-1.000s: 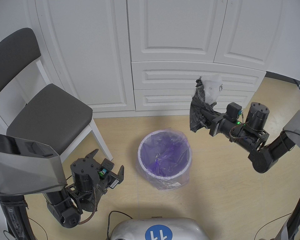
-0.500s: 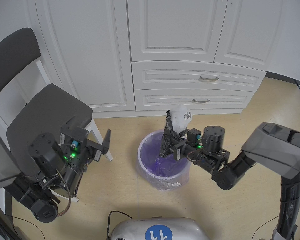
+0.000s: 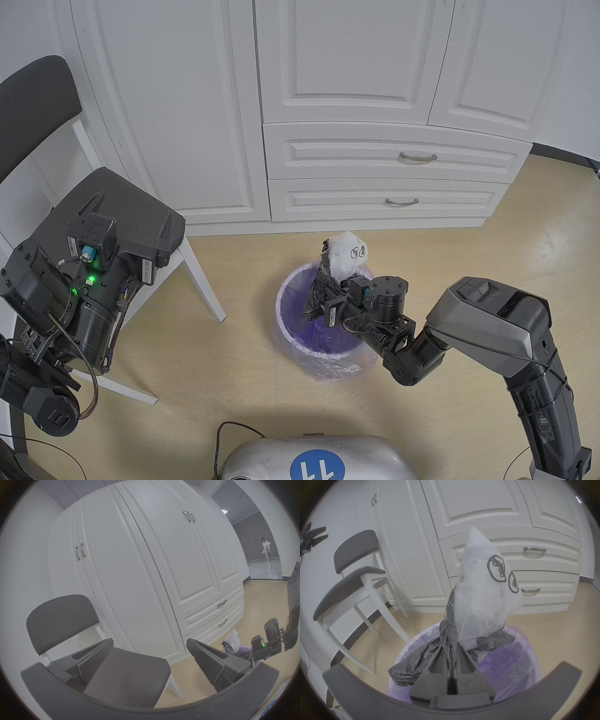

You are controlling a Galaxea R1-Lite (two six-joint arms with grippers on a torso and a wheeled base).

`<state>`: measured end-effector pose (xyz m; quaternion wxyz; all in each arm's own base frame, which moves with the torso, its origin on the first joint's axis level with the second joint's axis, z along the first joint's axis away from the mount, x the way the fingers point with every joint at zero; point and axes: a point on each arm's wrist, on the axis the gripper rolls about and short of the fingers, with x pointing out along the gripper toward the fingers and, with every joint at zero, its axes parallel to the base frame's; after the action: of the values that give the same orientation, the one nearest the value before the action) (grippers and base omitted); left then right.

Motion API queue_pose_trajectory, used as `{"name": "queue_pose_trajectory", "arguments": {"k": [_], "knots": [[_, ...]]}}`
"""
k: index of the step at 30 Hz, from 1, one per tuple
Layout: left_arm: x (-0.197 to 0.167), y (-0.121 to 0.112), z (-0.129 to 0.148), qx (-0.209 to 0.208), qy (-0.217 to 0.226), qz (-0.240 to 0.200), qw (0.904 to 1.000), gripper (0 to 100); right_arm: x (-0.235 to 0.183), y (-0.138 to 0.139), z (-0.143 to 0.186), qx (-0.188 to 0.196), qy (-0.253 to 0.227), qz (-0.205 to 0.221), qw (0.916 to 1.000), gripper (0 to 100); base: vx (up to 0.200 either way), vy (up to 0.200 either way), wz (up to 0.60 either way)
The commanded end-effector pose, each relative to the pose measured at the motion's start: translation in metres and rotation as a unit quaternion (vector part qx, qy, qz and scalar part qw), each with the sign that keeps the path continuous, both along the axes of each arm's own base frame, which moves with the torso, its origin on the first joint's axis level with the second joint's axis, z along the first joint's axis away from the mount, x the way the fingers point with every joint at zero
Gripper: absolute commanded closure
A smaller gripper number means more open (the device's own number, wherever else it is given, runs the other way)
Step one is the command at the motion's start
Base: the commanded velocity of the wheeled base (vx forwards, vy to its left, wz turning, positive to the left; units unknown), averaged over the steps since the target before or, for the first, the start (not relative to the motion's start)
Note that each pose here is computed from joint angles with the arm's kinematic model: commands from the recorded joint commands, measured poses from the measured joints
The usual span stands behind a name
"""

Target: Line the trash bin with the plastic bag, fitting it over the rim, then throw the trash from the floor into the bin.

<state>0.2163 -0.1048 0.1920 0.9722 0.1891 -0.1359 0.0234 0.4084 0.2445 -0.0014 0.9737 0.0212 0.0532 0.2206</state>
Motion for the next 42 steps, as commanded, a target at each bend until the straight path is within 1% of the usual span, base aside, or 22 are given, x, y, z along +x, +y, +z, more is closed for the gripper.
{"name": "queue_pose_trajectory", "arguments": {"k": [1, 5, 11, 16, 20, 33, 34, 42], "knots": [[-0.002, 0.003, 0.004, -0.004, -0.007, 0.005, 1.0000, 0, 0.006, -0.004, -0.028, -0.011, 0.018, -0.004, 0.9998, 100, 0.000, 0.000, 0.00], [-0.001, 0.003, 0.003, -0.002, -0.005, 0.005, 1.0000, 0, 0.010, -0.004, -0.034, -0.009, 0.014, -0.007, 0.9998, 100, 0.000, 0.000, 0.00], [0.000, 0.003, 0.002, -0.003, -0.004, 0.005, 1.0000, 0, 0.023, -0.009, -0.039, 0.002, -0.005, -0.017, 0.9998, 100, 0.000, 0.000, 0.00], [0.000, 0.002, 0.001, -0.002, -0.002, 0.004, 1.0000, 0, 0.026, -0.008, -0.045, 0.006, -0.012, -0.016, 0.9998, 100, 0.000, 0.000, 0.00], [0.000, 0.002, 0.000, 0.000, -0.001, 0.005, 1.0000, 0, 0.027, -0.007, -0.047, 0.018, -0.031, -0.008, 0.9993, 100, 0.000, 0.000, 0.00], [-0.001, 0.003, 0.001, -0.001, -0.002, 0.005, 1.0000, 0, 0.020, -0.007, -0.043, 0.015, -0.025, 0.004, 0.9996, 100, 0.000, 0.000, 0.00], [-0.001, 0.003, 0.001, -0.001, -0.002, 0.005, 1.0000, 0, 0.020, -0.008, -0.042, 0.015, -0.025, 0.006, 0.9996, 0, 0.000, 0.000, 0.00], [0.000, 0.003, 0.000, 0.000, -0.001, 0.005, 1.0000, 0, 0.018, -0.004, -0.035, 0.029, -0.047, 0.016, 0.9984, 0, 0.000, 0.000, 0.00]]}}
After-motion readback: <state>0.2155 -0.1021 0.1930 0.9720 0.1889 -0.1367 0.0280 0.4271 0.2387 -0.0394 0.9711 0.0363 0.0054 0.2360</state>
